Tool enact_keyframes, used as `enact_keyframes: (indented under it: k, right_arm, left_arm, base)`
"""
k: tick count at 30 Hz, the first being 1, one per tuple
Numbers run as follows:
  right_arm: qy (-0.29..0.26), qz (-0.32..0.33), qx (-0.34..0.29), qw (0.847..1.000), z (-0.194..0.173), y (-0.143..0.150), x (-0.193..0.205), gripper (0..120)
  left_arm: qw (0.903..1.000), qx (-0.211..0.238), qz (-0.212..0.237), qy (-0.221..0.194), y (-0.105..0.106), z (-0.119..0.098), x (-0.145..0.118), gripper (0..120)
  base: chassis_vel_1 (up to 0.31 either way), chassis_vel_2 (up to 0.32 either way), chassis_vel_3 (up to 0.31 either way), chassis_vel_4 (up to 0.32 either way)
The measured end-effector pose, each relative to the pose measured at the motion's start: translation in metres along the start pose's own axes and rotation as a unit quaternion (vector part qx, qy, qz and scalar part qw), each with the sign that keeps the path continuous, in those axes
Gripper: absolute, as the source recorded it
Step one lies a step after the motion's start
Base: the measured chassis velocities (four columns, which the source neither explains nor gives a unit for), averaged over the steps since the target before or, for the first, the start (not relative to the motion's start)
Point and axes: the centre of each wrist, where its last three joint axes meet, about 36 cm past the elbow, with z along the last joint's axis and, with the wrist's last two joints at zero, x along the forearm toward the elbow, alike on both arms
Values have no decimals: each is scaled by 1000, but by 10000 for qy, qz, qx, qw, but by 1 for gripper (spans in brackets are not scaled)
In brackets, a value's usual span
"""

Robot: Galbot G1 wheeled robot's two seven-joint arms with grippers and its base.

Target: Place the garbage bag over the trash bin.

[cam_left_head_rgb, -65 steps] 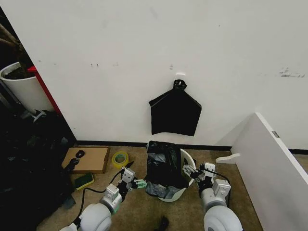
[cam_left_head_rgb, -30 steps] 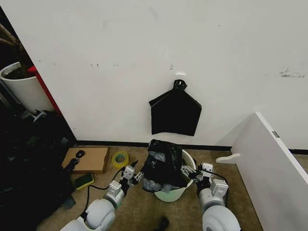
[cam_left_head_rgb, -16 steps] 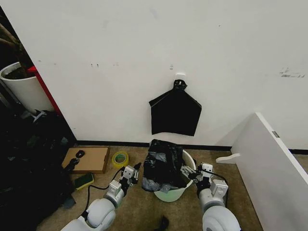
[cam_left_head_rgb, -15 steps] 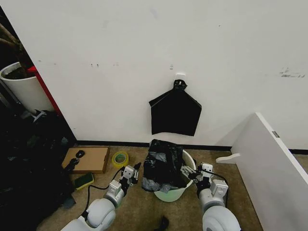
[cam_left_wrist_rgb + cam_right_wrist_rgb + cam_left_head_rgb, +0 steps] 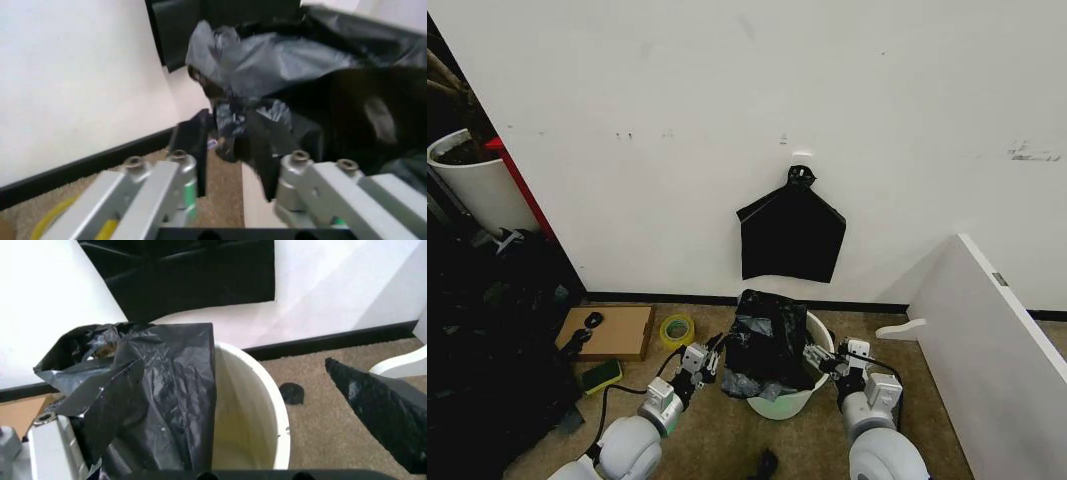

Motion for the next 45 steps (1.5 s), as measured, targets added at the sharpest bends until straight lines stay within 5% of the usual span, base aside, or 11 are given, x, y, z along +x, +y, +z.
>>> enact_keyframes:
  k: [19,45]
  right_arm:
    - [0,-46,-43,10000,-2,2,1,100]
    - [32,-37,-54,10000,-1,2,1,100]
  left_arm:
    - [9995,309,44,45,6,22,-20,94]
    - [9985,528,-104,26,2,29,-39,3]
  base:
    - [0,0,0,0]
    - [0,0,0,0]
